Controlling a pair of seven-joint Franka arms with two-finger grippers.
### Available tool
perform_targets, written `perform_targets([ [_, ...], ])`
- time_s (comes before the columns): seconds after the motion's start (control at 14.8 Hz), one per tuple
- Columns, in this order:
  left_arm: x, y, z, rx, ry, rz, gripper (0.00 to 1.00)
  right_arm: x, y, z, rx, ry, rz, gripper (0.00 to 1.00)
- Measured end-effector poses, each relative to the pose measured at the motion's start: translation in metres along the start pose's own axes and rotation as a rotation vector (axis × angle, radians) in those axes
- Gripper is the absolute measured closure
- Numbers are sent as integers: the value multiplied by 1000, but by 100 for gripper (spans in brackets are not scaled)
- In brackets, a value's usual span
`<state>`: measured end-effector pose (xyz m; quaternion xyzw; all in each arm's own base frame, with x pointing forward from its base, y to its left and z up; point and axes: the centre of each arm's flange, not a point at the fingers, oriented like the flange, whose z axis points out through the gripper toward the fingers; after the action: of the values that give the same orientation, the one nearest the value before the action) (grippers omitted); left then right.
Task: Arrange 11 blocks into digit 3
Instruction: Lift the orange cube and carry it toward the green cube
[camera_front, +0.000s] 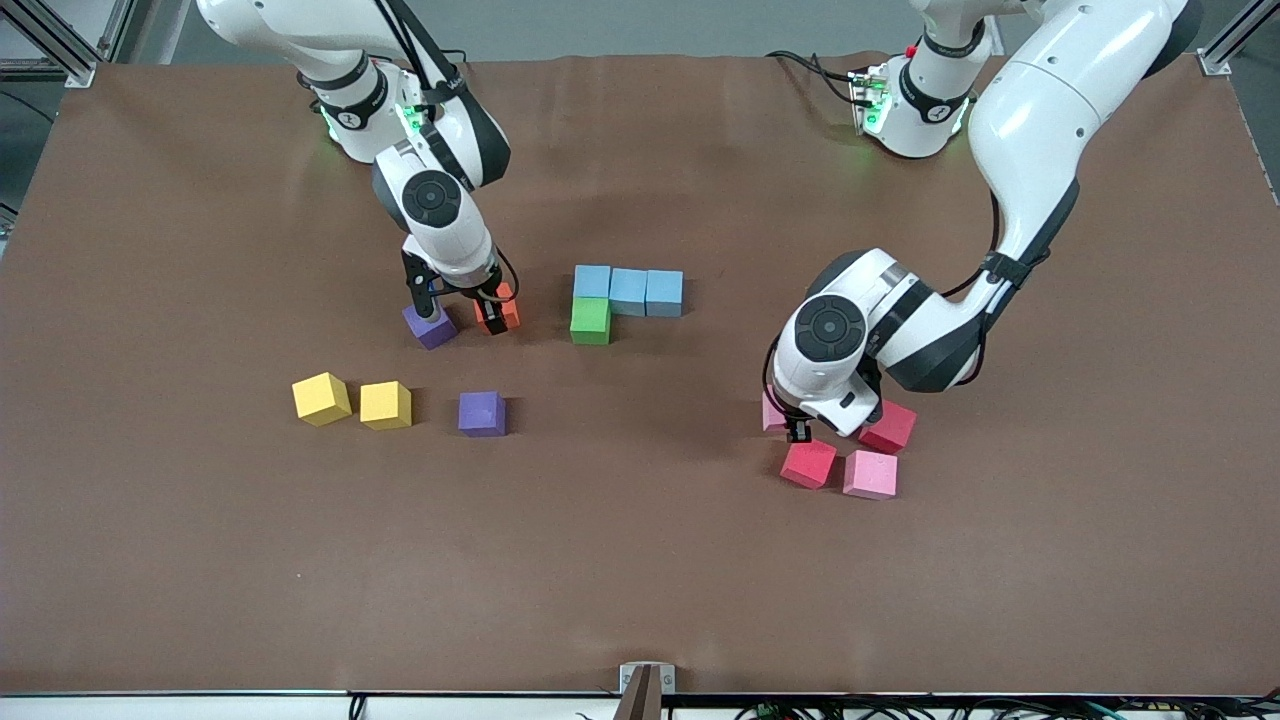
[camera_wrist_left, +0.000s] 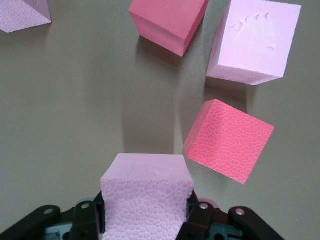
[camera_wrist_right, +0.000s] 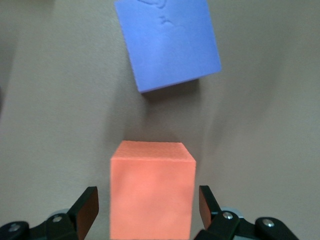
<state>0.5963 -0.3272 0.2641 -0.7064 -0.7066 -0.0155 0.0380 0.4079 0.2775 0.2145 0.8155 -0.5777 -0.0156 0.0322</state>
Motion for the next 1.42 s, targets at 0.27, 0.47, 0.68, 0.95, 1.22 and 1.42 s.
perform_targets([
  [0.27,-1,0,0,0,0,1,44,-3,4,5,-9,3,-7,19],
  [0.47,-1,-1,0,0,0,2,44,-3,4,4,-5,2,-6,41],
  [0.68,-1,-1,0,1,0,2,44,-3,3,3,-3,2,-7,45],
  [0.95,-1,-1,2,3,0,2,44,-8,-8,-9,31,-6,-119,49],
  [1.22,-2,-1,4,6,0,3,44,-34,-28,-38,89,-13,-278,49],
  [1.42,-2,-1,5,9,0,3,44,-44,-52,-69,56,-5,-455,49],
])
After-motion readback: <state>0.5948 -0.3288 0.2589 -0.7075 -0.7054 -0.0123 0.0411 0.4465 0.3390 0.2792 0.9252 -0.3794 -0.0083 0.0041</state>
